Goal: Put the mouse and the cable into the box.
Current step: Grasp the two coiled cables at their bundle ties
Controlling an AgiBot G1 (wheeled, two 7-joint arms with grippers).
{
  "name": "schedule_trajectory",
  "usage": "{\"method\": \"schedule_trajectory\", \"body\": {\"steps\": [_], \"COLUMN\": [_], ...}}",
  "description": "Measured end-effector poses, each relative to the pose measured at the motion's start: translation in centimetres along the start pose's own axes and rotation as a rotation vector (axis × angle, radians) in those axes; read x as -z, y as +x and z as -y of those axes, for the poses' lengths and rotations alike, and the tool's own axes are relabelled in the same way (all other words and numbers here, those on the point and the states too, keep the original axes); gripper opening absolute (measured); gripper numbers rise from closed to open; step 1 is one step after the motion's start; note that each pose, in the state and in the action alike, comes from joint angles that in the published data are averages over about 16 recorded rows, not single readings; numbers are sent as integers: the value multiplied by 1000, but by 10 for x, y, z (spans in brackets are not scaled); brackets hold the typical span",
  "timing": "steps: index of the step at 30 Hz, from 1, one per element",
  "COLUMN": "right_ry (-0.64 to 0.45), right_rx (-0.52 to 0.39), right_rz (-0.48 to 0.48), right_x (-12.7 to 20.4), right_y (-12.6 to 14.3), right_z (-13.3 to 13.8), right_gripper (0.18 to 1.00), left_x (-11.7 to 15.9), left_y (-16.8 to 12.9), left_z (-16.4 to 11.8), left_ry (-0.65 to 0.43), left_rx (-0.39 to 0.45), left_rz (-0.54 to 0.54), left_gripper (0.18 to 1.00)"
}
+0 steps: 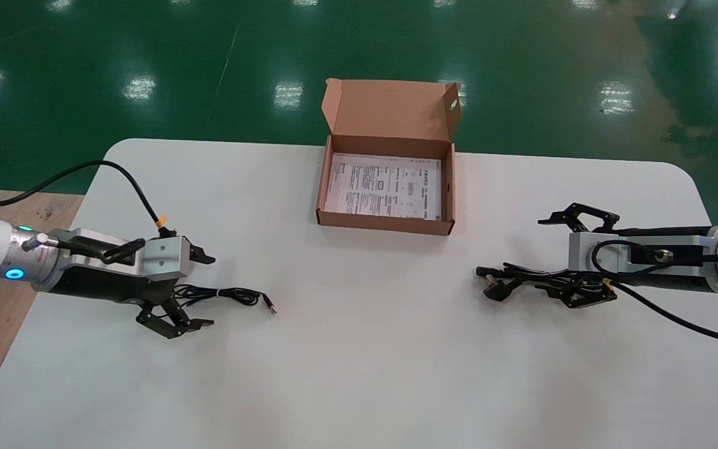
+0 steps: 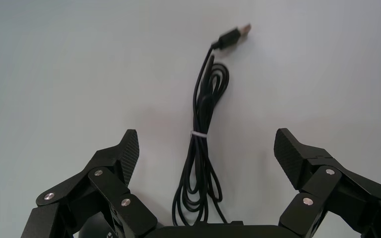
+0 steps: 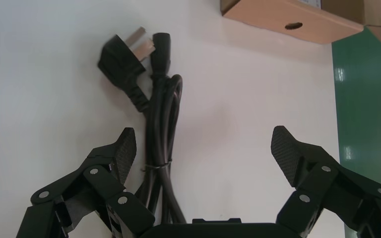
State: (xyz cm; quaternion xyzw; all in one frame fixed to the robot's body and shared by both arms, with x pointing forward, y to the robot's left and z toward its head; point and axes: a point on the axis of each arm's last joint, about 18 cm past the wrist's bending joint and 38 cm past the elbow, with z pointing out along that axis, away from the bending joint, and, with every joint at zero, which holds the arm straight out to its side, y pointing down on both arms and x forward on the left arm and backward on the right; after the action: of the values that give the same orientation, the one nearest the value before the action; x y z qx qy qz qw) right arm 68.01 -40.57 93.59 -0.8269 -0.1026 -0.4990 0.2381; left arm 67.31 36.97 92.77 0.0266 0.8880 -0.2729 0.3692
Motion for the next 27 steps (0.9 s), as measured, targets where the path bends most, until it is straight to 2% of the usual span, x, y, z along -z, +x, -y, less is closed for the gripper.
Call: {"method": "schedule_trajectory", "body": {"steps": [10, 27], "right_ry": [-45, -77], "right_rx": [-5, -29], "right_rz": [3, 12], "right_x": [-14, -17], "right_y": [0, -5], "right_z": [-5, -12], "right_gripper": [1000, 979], "left_x": [-10, -15], "left_y": [-1, -1], "left_z": [-11, -16], "left_ry": [-41, -66], "left_rx": [-22, -38], "left_rz": [19, 27], "left_gripper": [1001, 980]}}
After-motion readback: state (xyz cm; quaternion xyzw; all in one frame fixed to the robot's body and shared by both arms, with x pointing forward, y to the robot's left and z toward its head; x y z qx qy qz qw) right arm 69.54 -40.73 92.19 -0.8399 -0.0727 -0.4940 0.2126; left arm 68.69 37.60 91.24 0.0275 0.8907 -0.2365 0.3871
